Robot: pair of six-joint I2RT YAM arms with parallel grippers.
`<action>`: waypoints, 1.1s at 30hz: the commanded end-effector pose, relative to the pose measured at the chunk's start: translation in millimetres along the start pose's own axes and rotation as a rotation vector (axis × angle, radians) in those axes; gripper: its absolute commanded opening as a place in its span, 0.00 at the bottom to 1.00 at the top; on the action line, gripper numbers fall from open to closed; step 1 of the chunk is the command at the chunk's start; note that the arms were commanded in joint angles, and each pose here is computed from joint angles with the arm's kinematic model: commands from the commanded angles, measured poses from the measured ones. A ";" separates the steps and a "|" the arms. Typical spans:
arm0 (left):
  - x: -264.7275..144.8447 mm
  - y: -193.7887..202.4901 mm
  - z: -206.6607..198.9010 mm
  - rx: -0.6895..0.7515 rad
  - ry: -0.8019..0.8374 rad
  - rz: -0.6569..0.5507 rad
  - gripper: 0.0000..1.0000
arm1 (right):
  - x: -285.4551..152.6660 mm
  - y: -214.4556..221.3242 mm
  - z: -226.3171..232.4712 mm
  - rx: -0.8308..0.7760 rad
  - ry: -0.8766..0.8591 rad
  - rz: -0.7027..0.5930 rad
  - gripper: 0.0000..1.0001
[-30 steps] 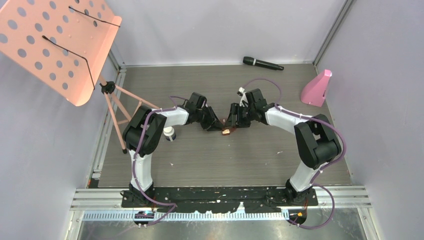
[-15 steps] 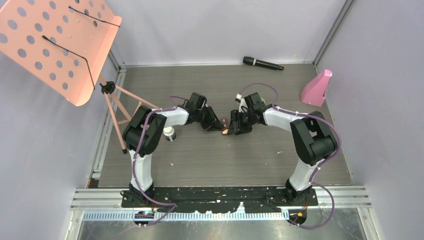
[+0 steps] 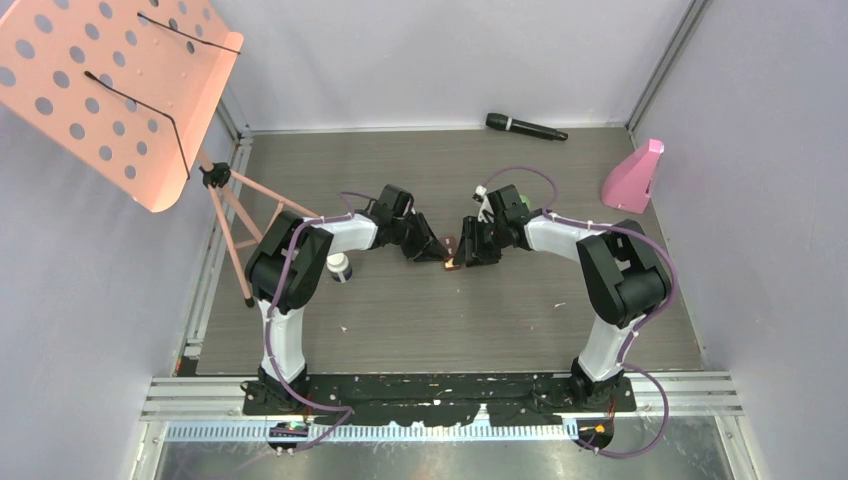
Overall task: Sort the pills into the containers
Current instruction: Adjust the pill in the pill container.
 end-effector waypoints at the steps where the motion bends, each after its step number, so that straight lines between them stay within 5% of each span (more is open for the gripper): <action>1: 5.6 -3.3 4.7 0.004 -0.038 -0.008 0.25 | 3.9 -10.8 3.9 0.054 -0.022 -0.059 0.49; 9: 6.0 -3.8 4.2 0.003 -0.038 -0.009 0.25 | -1.9 -16.8 9.5 0.075 -0.040 -0.087 0.49; 17: 6.1 -4.8 5.6 -0.009 -0.041 -0.012 0.25 | -22.3 -22.6 21.9 0.057 -0.094 -0.127 0.60; 33: 9.2 -5.0 8.3 -0.023 -0.045 -0.006 0.24 | -35.8 -25.9 28.3 0.055 -0.165 -0.170 0.45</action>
Point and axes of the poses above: each gripper's point midway between its finger pads, its own x axis out along the fingers, its own z axis along the line the jaws close on, y = z × x, the point moved 7 cm from there along -x, back along the fingers, and after that the axes turned 13 degrees about -x, right-handed, at the moved point
